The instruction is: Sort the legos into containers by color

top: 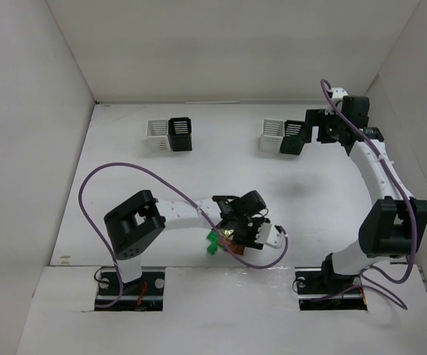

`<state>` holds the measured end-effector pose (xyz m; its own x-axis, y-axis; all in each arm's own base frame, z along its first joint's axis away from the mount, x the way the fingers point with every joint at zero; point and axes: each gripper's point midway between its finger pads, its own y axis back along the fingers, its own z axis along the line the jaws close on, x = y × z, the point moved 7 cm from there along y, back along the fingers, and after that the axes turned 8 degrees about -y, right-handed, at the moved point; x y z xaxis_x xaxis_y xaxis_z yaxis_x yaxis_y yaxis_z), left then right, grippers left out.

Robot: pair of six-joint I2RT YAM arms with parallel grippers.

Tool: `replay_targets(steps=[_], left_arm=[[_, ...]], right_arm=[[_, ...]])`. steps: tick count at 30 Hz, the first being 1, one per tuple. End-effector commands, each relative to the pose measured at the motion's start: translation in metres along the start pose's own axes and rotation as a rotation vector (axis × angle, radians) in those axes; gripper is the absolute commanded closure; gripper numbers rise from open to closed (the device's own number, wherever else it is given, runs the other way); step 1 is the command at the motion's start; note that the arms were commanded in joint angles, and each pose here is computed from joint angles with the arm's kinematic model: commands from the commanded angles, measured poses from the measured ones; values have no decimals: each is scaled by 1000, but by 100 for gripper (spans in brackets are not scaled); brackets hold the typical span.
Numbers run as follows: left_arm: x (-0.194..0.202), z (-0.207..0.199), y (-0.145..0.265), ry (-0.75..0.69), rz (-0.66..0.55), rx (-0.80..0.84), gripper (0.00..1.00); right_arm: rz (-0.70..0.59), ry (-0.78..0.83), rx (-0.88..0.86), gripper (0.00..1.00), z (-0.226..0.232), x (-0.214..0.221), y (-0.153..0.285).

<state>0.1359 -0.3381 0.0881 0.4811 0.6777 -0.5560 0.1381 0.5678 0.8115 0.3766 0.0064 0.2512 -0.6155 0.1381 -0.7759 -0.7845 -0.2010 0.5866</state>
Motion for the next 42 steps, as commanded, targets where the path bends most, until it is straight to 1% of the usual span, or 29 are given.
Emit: replay_targets(steps=[1,2,3,7,8,11,13,14,15,18,19,21,22,25,26,28,29,30,32,33,34,35,37,42], left_arm=[[-34,22,28,-31,-82,-98,82],[-44,27,36,3,-102,-116,82],[-64,41,49,4,-145,-160,83],[-110,63,87,73,-257,-219,83],[-118,66,96,84,-283,-237,85],[-135,76,123,159,-335,-308,86],[-128,91,143,250,-357,-368,89],[-128,98,159,283,-389,-395,89],[-112,110,177,380,-407,-437,90],[-80,128,214,504,-445,-511,92],[-54,140,243,577,-456,-602,92],[-24,148,269,643,-467,-678,92],[8,153,289,701,-444,-756,92],[47,157,320,769,-417,-863,92],[75,155,334,822,-392,-919,92],[100,154,346,859,-376,-979,92],[111,155,356,871,-364,-1027,92],[132,156,368,905,-334,-1098,92],[153,157,376,945,-293,-1165,92],[172,157,380,979,-268,-1194,93],[180,157,383,1000,-261,-1217,93],[183,157,387,997,-263,-1234,93],[199,161,391,1012,-238,-1286,93],[225,167,375,1040,-213,-1299,93]], right_arm=[[-40,5,-25,1,2,-12,3],[-40,5,-25,1,2,-12,3],[-45,14,-35,1,8,-13,5],[-36,21,-60,1,24,-12,4],[-39,22,-61,1,25,-15,6],[-40,26,-70,1,35,-19,6],[-37,26,-76,1,41,-19,3],[-48,17,-69,1,42,-23,4],[-45,24,-78,1,46,-22,4],[-53,16,-77,1,55,-23,1],[-70,5,-70,1,55,-26,0],[-75,14,-97,1,63,-31,-1],[-64,12,-108,1,68,-30,-7],[-55,26,-128,1,79,-32,-11],[-46,24,-127,1,79,-32,-13],[-41,41,-150,1,91,-32,-15],[-27,45,-156,1,94,-28,-20],[-33,52,-167,1,100,-30,-18],[-6,73,-181,1,108,-22,-26],[-3,73,-193,1,109,-22,-26],[15,80,-214,1,115,-17,-30],[7,99,-226,1,121,-19,-28],[48,113,-236,1,124,-9,-38],[54,132,-261,1,132,-8,-39]])
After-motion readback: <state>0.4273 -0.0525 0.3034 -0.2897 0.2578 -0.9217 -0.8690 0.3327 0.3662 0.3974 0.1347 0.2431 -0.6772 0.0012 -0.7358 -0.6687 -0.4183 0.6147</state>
